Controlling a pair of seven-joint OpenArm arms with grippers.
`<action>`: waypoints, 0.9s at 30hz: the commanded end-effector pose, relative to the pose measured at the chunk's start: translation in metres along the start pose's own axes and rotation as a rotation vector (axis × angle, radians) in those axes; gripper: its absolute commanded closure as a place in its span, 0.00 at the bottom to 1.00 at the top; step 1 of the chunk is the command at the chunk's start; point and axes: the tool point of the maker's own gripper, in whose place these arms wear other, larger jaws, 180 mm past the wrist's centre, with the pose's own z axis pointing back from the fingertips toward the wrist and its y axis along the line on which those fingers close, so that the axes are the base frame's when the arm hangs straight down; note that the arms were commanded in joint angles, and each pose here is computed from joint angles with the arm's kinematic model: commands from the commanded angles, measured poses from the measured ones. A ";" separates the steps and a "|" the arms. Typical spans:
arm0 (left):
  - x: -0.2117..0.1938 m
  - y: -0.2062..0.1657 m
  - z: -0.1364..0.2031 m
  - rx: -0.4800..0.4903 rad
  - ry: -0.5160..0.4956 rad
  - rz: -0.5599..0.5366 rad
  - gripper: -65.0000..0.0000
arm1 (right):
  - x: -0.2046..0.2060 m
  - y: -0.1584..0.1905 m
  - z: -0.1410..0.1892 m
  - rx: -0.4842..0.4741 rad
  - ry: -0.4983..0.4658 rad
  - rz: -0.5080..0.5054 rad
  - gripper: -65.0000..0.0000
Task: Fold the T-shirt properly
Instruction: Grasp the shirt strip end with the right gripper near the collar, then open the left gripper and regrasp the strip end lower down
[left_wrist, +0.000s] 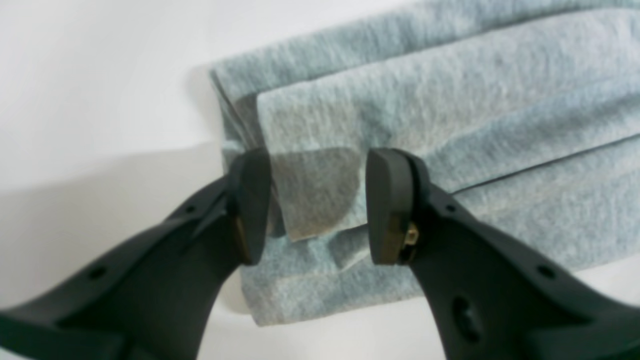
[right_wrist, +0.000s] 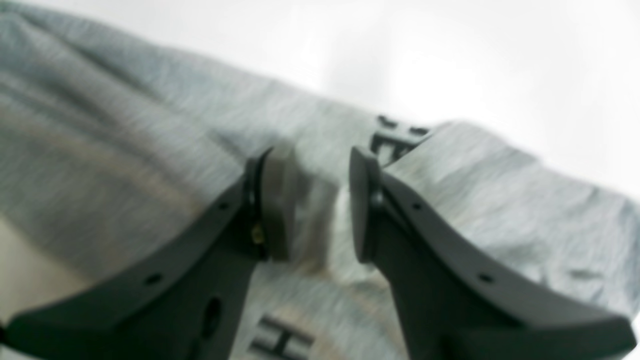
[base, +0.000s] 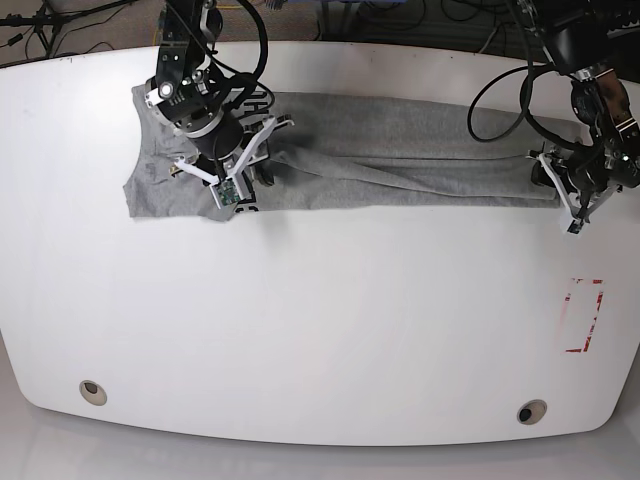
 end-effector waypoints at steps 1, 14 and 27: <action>0.018 0.010 0.010 0.028 -0.050 -0.012 0.58 | -0.001 -0.004 -0.006 0.005 -0.006 0.000 0.74; 0.027 0.033 0.024 0.070 -0.099 0.064 0.51 | -0.036 -0.003 -0.021 0.033 0.049 -0.042 0.74; 0.000 0.066 0.043 0.129 -0.045 0.143 0.28 | -0.038 -0.002 -0.020 0.037 0.050 -0.046 0.74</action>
